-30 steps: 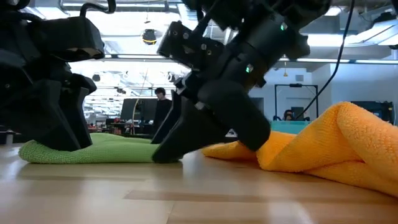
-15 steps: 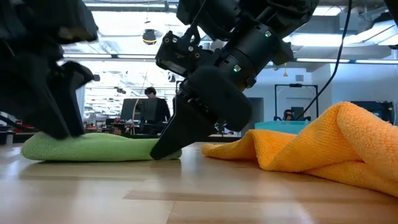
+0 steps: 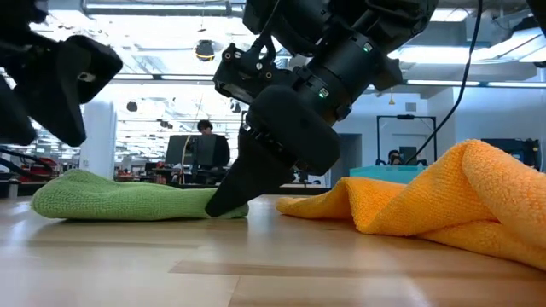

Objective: Roll microfiber towels into tight, uniform cylinder then place into a basket
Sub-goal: Roll the green microfiber towel

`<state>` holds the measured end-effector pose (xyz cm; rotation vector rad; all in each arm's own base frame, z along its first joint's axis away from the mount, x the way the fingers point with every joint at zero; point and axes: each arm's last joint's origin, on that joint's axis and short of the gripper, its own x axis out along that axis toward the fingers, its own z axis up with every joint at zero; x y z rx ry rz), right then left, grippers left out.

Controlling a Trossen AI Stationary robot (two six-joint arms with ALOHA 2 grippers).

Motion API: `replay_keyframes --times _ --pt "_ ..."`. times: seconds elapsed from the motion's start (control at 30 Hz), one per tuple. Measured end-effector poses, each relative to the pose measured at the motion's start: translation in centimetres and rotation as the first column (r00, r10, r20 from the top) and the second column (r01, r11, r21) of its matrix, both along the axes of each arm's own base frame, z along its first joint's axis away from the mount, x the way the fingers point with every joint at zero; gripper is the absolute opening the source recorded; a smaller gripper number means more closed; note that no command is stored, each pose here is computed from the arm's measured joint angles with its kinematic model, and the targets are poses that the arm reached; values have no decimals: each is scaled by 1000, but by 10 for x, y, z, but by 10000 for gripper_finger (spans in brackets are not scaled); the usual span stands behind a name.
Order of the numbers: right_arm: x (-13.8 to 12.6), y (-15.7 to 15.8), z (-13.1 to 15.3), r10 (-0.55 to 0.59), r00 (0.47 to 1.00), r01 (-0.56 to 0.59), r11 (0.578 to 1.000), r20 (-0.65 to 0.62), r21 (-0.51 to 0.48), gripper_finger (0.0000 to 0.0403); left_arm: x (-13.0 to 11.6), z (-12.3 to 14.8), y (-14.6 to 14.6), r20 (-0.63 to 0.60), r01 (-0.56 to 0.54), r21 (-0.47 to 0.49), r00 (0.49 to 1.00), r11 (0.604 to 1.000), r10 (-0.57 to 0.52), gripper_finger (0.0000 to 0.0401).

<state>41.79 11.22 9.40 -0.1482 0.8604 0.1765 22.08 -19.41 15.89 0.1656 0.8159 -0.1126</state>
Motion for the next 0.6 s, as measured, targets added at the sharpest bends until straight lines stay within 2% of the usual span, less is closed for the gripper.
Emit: replay_keyframes --times 0.17,0.27,0.37,0.6 --pt "1 0 0 0 1000 0 1000 10 5 77 10 16 -9 1 107 126 994 986 -108 142" --pt "1 0 0 0 1000 0 1000 10 5 77 13 33 -12 -21 112 200 994 973 -110 142" --pt "1 0 0 0 1000 0 1000 10 5 77 14 44 -13 -60 94 227 995 969 -83 142" --pt "1 0 0 -2 1000 2 1000 9 7 77 12 26 -11 -122 61 301 992 951 -26 142"
